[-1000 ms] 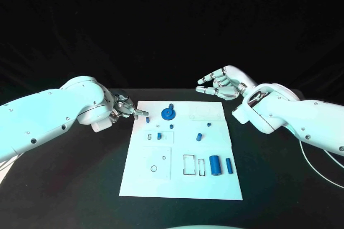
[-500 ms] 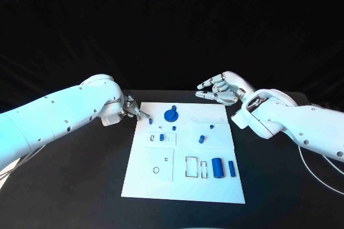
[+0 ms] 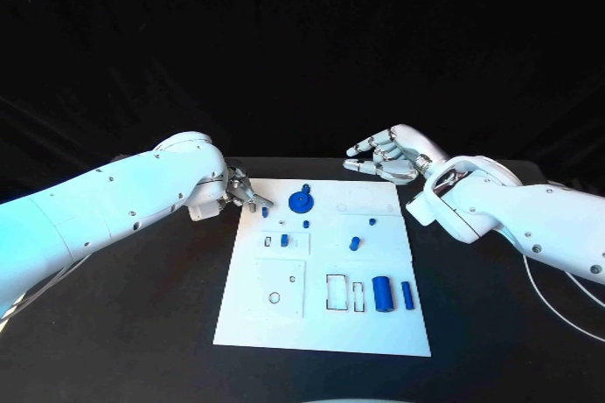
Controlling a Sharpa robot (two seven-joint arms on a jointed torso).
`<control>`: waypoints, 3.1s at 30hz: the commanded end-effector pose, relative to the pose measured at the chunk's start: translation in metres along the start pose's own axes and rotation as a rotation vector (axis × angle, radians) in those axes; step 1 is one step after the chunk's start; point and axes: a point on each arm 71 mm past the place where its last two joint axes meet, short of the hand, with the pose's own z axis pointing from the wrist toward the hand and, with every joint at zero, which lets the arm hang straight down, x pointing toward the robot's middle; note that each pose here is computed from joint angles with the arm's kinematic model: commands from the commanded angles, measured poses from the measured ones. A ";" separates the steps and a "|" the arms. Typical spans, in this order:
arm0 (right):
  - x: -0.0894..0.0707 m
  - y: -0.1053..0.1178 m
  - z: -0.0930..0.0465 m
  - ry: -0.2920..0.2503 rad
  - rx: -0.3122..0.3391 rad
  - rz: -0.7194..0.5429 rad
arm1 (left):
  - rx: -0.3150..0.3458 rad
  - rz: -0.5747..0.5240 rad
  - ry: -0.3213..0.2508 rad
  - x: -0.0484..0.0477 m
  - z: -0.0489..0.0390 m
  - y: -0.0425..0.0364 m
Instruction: Assemble the parts on the task board
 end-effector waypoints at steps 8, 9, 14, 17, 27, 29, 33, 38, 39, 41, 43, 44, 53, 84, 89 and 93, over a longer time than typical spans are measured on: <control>0.001 0.000 0.001 0.011 -0.007 0.002 | 0.028 -0.012 0.011 0.0016 0.0010 -0.0058; 0.002 0.000 0.001 0.011 -0.007 0.003 | 0.027 -0.012 0.012 0.0016 0.0014 -0.0059; 0.002 0.000 0.001 0.013 -0.007 0.003 | 0.016 -0.012 0.015 0.0007 0.0032 -0.0053; 0.002 0.000 0.001 0.012 -0.006 0.003 | 0.012 -0.008 0.015 0.0003 0.0041 -0.0050; 0.002 0.001 0.001 0.014 -0.007 0.004 | 0.014 0.001 0.028 0.0042 0.0079 -0.0088; 0.002 0.001 0.001 0.014 -0.008 0.004 | 0.014 0.001 0.030 0.0050 0.0086 -0.0093; 0.002 0.001 0.001 0.015 -0.008 0.004 | 0.013 0.000 0.031 0.0055 0.0094 -0.0098; 0.003 0.001 0.001 0.016 -0.008 0.004 | 0.012 0.001 0.033 0.0058 0.0101 -0.0101; 0.003 0.001 0.001 0.017 -0.008 0.004 | 0.011 0.002 0.034 0.0059 0.0102 -0.0101; 0.003 0.001 0.001 0.017 -0.008 0.004 | 0.009 0.005 0.038 0.0060 0.0105 -0.0099; 0.003 0.001 0.001 0.018 -0.008 0.005 | 0.008 0.006 0.041 0.0060 0.0108 -0.0097; 0.003 0.001 0.001 0.018 -0.008 0.005 | 0.007 0.005 0.041 0.0059 0.0110 -0.0097; 0.004 0.002 0.002 0.024 -0.008 0.006 | 0.013 -0.002 0.040 0.0058 0.0121 -0.0117; 0.003 0.000 0.001 0.018 0.008 0.005 | 0.023 -0.007 0.034 0.0059 0.0113 -0.0105; 0.003 0.000 0.001 0.019 0.011 0.004 | 0.056 -0.036 0.011 0.0058 0.0069 -0.0092; 0.002 -0.001 0.000 0.017 0.013 0.003 | 0.084 -0.070 0.003 0.0075 0.0000 -0.0067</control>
